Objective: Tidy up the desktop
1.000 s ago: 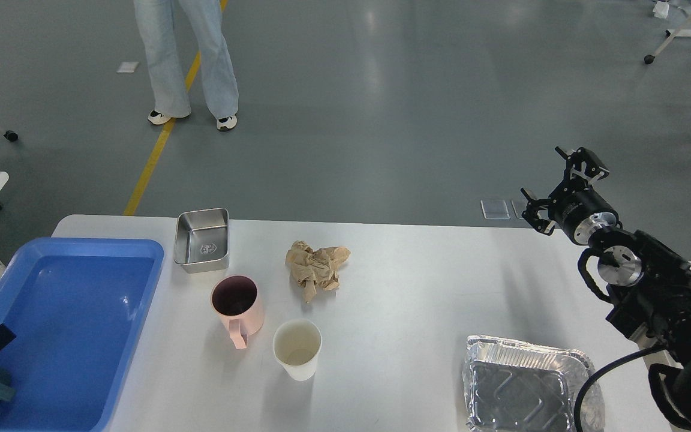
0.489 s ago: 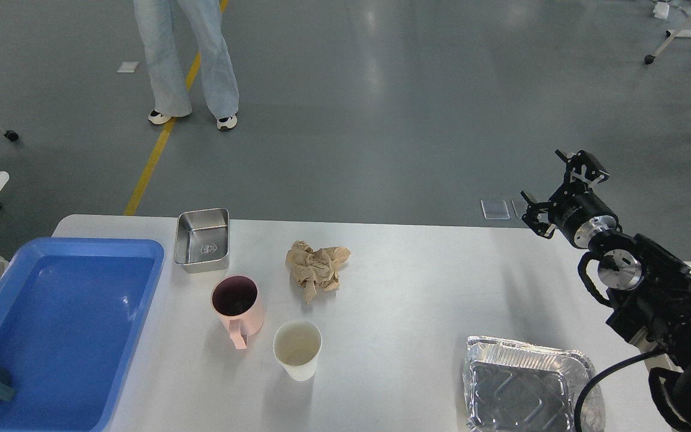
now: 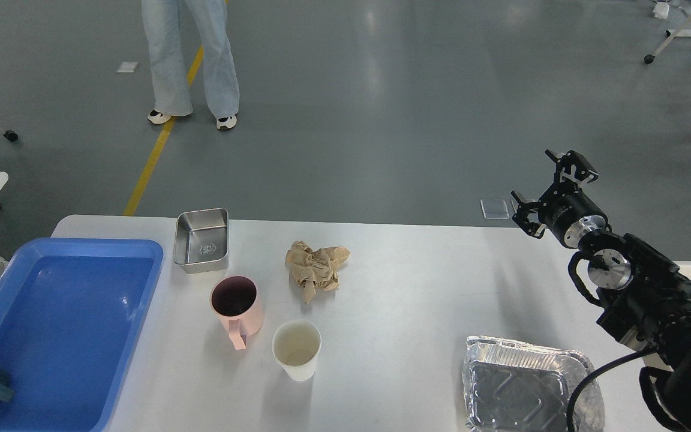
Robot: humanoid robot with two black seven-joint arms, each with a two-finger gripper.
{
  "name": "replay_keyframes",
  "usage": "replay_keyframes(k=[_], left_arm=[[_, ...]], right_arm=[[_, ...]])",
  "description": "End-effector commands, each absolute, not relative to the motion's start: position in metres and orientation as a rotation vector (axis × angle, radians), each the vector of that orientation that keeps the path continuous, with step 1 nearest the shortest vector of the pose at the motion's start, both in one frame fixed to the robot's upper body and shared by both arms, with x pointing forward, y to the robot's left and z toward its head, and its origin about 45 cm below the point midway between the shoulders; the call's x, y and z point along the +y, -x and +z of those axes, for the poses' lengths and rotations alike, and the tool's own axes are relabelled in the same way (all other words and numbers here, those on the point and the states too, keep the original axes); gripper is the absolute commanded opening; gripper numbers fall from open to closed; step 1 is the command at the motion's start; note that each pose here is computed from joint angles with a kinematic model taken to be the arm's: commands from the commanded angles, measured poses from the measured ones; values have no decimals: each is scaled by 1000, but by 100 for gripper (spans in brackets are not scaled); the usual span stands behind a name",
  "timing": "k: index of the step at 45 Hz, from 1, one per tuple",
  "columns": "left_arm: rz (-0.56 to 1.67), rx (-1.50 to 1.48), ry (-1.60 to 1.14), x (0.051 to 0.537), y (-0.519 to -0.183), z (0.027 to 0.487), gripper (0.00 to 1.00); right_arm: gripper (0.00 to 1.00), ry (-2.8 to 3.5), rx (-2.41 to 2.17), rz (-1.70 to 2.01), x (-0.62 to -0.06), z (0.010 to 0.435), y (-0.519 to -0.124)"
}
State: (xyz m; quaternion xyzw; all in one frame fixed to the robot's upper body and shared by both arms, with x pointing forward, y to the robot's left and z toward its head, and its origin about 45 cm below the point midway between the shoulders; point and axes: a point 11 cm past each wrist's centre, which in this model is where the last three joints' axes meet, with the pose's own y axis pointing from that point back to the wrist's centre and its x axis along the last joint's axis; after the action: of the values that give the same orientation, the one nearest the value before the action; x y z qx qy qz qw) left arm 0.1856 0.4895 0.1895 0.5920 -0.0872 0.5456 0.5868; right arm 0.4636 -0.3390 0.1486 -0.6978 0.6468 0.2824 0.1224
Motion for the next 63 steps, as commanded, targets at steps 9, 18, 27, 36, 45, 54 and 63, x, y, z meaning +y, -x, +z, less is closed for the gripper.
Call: replay_keyframes(k=[9, 18, 27, 36, 45, 54, 63], left_arm=[[923, -395, -1635, 494, -170, 192, 91], [821, -336, -1638, 485, -161, 180, 91], [648, -332, -1667, 473, -148, 167, 91], [543, -365, -1717, 478, -146, 169, 90], [301, -369, -1795, 483, -118, 160, 89], [114, -416, -1861, 497, -107, 167, 89], [319, -404, -1662, 471, -157, 183, 97]], right_arm=[[100, 2034, 1890, 840, -339, 142, -459], [100, 2043, 1880, 840, -337, 143, -460], [100, 2062, 1882, 831, -338, 144, -460], [100, 2101, 1884, 831, -334, 142, -459], [100, 2144, 1890, 824, -331, 140, -459], [100, 2155, 1895, 831, -331, 137, -457], [100, 2169, 1899, 832, -330, 135, -456]])
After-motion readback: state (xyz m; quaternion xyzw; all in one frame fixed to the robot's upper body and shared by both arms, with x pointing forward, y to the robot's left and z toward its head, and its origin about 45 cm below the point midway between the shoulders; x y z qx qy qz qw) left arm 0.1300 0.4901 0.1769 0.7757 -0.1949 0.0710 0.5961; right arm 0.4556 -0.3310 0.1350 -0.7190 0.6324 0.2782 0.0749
